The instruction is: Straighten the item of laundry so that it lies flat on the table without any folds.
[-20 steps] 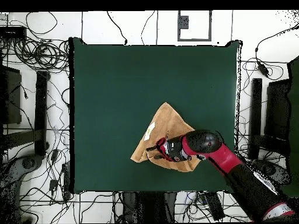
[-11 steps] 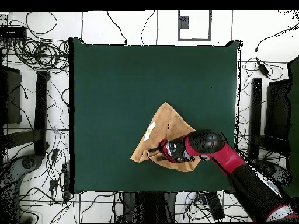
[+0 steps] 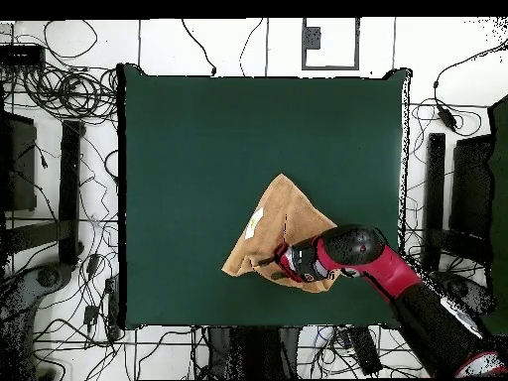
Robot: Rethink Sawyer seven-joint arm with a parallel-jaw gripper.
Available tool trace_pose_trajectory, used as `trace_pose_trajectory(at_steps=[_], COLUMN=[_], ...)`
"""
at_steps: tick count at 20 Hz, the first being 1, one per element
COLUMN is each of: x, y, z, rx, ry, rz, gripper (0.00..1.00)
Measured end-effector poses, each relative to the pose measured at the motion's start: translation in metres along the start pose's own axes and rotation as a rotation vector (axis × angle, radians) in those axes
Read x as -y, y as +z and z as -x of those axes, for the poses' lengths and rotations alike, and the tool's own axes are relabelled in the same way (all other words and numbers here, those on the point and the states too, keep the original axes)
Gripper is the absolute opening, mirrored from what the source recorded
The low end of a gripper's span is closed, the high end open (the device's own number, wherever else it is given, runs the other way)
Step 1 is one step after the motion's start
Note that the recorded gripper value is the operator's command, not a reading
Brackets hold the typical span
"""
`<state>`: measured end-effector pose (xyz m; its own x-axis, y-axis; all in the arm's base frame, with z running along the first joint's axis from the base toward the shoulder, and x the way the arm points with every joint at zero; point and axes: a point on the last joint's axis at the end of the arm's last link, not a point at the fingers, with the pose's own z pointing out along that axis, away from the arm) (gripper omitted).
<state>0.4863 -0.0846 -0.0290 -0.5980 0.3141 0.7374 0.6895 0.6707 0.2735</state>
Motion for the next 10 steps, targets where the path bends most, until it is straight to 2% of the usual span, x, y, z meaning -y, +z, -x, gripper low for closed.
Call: trace_pose_trajectory(at_steps=[3,7,10], x=[0.007,0.018,0.021], y=[0.0,-0.008,-0.017], z=[0.001,0.007,0.014], rx=[0.03,0.142,0.226], ry=[-0.019,-0.05,-0.064], rz=[-0.038,-0.094,-0.11], gripper=[1.0,1.0,1.0])
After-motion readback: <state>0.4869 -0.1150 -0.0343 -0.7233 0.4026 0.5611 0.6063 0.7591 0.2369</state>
